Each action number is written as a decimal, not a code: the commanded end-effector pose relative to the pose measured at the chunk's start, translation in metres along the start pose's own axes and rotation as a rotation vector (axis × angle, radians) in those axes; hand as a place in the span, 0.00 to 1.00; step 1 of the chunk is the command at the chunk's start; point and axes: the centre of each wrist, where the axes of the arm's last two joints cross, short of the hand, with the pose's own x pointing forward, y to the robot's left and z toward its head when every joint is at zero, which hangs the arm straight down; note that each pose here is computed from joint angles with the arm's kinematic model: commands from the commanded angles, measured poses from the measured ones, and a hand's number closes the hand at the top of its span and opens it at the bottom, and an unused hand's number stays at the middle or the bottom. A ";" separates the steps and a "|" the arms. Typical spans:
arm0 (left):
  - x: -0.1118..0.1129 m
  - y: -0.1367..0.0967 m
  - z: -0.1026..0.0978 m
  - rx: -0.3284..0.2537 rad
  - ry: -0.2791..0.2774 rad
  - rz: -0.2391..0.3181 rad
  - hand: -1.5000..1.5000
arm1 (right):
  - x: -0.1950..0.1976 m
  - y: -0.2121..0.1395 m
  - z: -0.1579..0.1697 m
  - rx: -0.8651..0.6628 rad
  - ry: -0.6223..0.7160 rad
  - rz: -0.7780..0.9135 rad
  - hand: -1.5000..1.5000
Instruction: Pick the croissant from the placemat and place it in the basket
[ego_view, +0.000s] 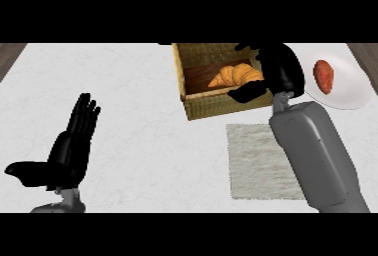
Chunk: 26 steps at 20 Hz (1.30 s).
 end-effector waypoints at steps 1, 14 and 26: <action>-0.017 0.000 0.006 0.007 -0.011 0.002 0.50 | 0.005 -0.011 -0.023 -0.027 -0.008 -0.054 0.00; -0.014 0.020 0.011 0.007 -0.009 -0.009 0.50 | 0.011 -0.066 0.006 -0.316 -0.064 -0.150 0.00; -0.003 -0.004 0.018 0.031 0.005 -0.002 0.50 | -0.055 -0.153 0.042 -0.446 -0.018 -0.356 0.00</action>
